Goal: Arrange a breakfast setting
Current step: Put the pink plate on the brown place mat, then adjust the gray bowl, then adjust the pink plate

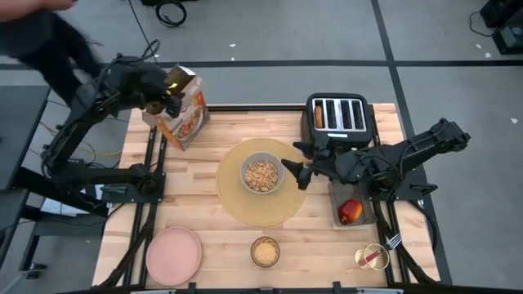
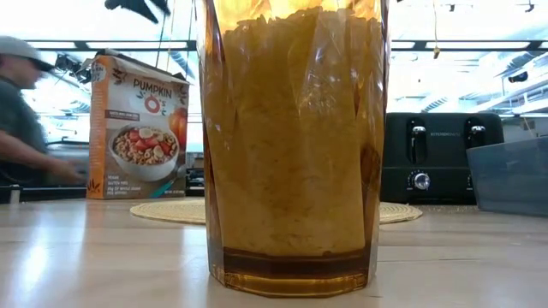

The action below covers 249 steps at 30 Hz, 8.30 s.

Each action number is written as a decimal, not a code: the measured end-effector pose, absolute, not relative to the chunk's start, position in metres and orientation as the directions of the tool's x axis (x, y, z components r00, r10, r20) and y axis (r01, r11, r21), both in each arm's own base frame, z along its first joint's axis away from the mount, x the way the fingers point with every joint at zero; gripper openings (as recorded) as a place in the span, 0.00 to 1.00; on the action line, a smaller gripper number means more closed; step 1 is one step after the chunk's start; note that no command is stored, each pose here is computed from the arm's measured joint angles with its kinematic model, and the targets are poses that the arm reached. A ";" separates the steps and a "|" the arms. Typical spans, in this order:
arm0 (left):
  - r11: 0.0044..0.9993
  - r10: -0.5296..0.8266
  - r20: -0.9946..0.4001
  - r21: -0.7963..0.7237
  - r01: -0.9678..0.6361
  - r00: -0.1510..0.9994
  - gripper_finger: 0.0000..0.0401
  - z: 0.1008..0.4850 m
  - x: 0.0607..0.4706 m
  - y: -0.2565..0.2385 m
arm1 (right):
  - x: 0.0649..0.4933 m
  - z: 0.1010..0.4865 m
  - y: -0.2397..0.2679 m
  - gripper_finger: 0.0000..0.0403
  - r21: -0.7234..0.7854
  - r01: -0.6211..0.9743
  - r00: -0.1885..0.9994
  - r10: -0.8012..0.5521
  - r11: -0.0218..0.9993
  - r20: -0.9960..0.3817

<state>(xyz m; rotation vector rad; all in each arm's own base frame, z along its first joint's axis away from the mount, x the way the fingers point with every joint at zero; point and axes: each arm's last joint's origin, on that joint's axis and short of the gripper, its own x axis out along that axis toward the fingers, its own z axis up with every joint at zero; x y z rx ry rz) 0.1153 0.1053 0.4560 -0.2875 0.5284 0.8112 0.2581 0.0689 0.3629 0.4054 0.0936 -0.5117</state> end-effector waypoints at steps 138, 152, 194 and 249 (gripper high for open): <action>0.940 0.120 -0.989 0.143 0.310 0.090 0.05 0.177 0.299 -0.181 | 0.208 0.405 0.099 0.86 0.056 0.204 0.838 -0.145 0.977 -0.527; 0.967 0.155 -0.987 0.160 0.197 0.039 0.12 0.178 0.293 -0.177 | 0.281 0.338 0.053 0.86 -0.167 -0.036 0.537 -0.122 0.985 -0.835; 0.889 0.209 -0.872 -0.019 -0.458 0.442 0.13 0.308 0.200 -0.166 | 0.358 0.197 -0.067 0.86 -0.160 -0.584 0.079 -0.141 0.796 -0.987; 0.768 0.154 -0.843 -0.226 -0.600 0.516 0.36 0.142 0.253 -0.102 | 0.212 0.328 -0.137 0.86 0.074 0.895 0.307 -0.486 0.440 -0.818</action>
